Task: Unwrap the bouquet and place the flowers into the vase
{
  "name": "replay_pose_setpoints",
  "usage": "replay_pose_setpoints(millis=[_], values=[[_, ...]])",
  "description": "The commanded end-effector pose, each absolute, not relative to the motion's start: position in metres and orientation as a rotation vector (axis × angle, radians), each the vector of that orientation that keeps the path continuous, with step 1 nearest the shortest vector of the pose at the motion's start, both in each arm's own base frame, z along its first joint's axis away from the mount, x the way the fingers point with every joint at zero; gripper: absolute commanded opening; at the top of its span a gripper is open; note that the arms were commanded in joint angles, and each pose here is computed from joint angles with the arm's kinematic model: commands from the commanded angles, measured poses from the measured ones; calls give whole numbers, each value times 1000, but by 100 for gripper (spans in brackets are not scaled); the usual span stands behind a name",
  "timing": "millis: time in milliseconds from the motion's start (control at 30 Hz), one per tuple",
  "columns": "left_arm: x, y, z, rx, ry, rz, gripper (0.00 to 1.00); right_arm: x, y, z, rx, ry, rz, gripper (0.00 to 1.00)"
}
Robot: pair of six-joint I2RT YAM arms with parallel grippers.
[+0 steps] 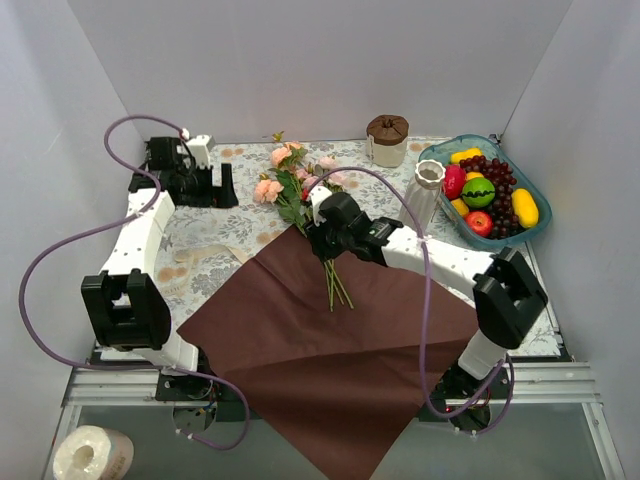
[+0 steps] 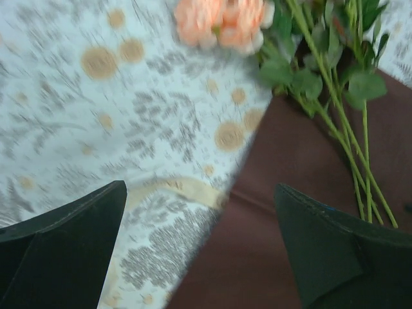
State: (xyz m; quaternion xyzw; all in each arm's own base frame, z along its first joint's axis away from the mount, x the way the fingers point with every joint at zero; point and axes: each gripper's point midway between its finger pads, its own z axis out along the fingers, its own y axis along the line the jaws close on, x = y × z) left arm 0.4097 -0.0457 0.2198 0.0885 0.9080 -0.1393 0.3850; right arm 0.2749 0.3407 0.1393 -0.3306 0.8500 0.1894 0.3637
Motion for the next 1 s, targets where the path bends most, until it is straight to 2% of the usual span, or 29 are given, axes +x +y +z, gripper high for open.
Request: replay_pose_setpoints(millis=[0, 67, 433, 633, 967], values=[[373, -70, 226, 242, 2252, -460, 98, 330, 355, 164, -764, 2059, 497, 40], [370, -68, 220, 220, 2262, -452, 98, 342, 359, 159, -754, 2065, 518, 36], [354, -63, 179, 181, 2362, -438, 98, 379, 387, 122, -779, 2096, 541, 36], [344, -60, 171, 200, 2373, -408, 98, 400, 396, 116, -751, 2101, 530, 47], [335, -57, 171, 212, 2359, -387, 98, 424, 397, 107, -738, 2120, 498, 50]])
